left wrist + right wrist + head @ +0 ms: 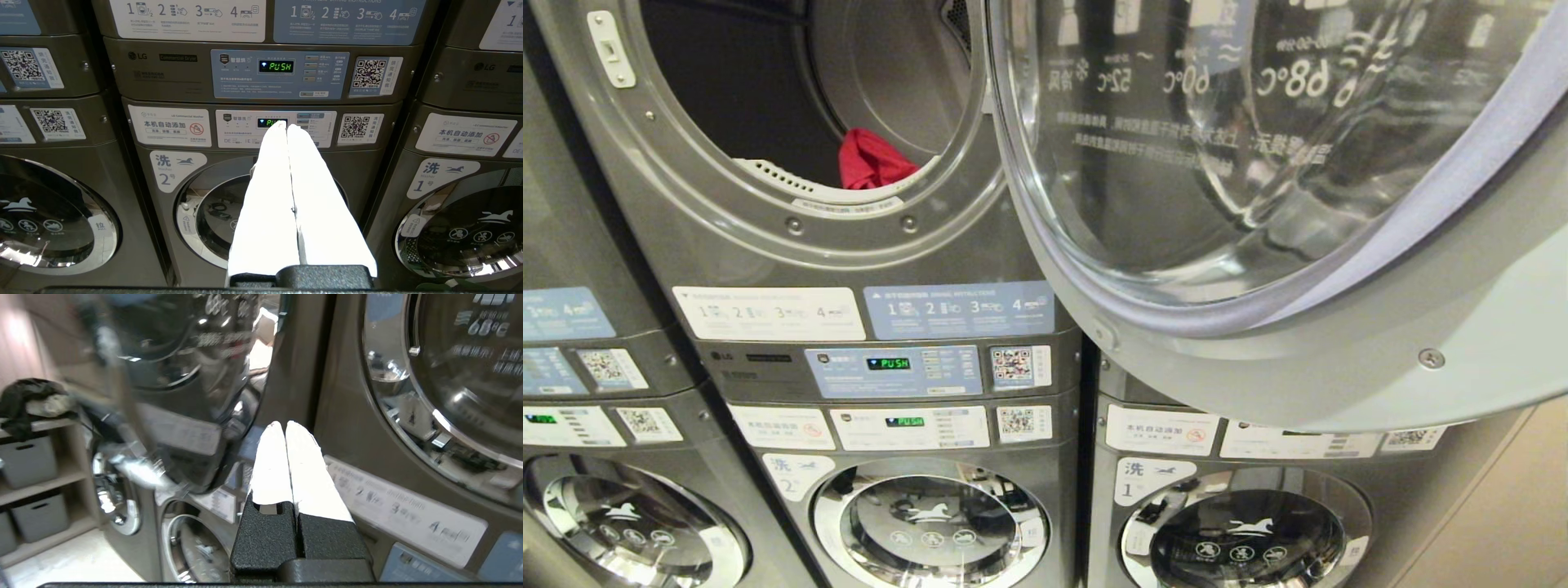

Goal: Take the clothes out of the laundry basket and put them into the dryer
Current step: Close the dryer

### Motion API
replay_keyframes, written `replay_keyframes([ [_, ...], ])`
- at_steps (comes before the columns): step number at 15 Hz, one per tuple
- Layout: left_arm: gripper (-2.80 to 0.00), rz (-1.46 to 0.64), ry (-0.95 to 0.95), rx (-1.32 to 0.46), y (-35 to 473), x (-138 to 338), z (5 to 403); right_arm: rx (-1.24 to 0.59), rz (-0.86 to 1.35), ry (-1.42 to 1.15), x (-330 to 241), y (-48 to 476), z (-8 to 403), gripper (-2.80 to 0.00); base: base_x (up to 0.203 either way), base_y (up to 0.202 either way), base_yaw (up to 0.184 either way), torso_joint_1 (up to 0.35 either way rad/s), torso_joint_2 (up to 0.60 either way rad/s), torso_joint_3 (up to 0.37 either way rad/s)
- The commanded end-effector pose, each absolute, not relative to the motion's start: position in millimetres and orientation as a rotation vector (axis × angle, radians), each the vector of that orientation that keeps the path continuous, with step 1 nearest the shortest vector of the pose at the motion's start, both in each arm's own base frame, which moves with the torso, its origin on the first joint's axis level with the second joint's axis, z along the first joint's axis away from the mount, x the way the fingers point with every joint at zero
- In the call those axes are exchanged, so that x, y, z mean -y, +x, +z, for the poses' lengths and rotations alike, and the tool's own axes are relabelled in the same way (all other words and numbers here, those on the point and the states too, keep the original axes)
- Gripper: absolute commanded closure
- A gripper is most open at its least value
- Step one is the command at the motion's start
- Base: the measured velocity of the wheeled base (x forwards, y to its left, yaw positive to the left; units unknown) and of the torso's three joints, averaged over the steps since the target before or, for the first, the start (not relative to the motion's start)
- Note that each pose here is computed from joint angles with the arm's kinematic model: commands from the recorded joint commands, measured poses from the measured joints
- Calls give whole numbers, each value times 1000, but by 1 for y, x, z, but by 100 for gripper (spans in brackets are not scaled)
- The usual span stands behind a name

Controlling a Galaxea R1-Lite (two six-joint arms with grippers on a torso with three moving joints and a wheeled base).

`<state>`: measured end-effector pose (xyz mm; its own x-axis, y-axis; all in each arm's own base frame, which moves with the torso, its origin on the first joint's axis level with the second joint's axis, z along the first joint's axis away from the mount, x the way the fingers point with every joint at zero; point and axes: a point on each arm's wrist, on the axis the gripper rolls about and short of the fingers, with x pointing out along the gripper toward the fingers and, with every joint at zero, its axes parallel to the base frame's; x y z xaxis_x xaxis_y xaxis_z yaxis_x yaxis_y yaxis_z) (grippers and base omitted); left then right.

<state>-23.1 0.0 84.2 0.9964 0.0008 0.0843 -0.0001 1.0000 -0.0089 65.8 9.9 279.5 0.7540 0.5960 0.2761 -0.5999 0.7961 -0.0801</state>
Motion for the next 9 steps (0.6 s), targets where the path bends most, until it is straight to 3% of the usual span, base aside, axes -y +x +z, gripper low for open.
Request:
replay_keyframes([
  [1, 0, 1, -9, 55, -21, 0, 75, 253, 695, 31, -12, 102, 289, 0, 0, 0, 0, 0, 0, 0],
  [6, 0, 1, -9, 55, -21, 0, 75, 272, 993, 78, -53, 137, 319, 0, 0, 0, 0, 0, 0, 0],
  [9, 0, 1, -9, 55, -21, 0, 75, 279, 1190, 132, -81, 130, 331, 0, 0, 0, 0, 0, 0, 0],
])
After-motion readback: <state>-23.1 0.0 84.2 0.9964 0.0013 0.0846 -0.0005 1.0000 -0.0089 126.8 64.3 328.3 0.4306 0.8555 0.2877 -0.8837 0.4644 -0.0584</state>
